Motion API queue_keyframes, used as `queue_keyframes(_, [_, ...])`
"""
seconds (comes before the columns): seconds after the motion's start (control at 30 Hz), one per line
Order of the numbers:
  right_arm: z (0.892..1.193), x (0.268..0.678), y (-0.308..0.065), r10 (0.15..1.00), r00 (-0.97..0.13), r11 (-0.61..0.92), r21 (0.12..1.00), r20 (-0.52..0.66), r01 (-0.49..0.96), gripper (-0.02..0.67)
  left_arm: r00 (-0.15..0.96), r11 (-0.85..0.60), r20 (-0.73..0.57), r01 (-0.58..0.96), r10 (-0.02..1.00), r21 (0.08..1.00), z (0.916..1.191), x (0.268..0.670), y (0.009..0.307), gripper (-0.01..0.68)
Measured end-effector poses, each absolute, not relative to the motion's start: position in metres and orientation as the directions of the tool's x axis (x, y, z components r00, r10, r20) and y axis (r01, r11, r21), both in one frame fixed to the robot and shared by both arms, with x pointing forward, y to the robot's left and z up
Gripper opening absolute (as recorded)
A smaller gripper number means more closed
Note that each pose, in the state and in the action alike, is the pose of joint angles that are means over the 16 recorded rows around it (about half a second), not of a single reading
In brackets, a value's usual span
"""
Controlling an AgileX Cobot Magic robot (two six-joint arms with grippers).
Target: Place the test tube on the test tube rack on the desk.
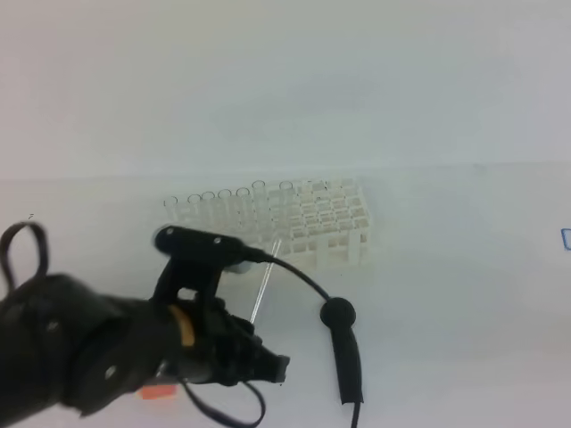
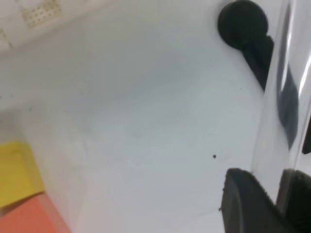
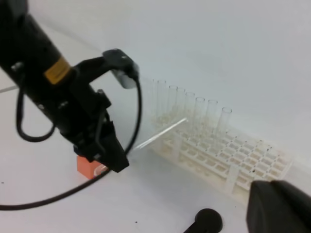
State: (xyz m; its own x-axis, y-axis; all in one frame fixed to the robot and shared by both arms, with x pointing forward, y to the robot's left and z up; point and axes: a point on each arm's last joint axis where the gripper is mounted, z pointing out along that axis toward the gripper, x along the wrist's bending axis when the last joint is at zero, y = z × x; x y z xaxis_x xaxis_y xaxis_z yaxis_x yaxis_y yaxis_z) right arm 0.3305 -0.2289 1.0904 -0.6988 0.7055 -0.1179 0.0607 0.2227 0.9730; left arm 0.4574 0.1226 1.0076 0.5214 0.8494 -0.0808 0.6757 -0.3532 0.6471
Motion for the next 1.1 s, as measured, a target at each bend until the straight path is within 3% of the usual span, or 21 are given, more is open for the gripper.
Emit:
queue_keyframes(0.37, [1.090,0.330,-0.229,0.704,-0.699,0.225,0.973,-0.121,0.058,-0.001,0.559,-0.274,-0.113,0.561,0.821,0.781,1.006,0.431,0.142,0.112])
queue_keyframes(1.1, [1.091,0.330,-0.229,0.706,-0.701,0.208,0.976,-0.105,0.062,-0.001,0.634,-0.254,-0.068,0.402,0.770,0.880,1.006,0.424,0.143,0.112])
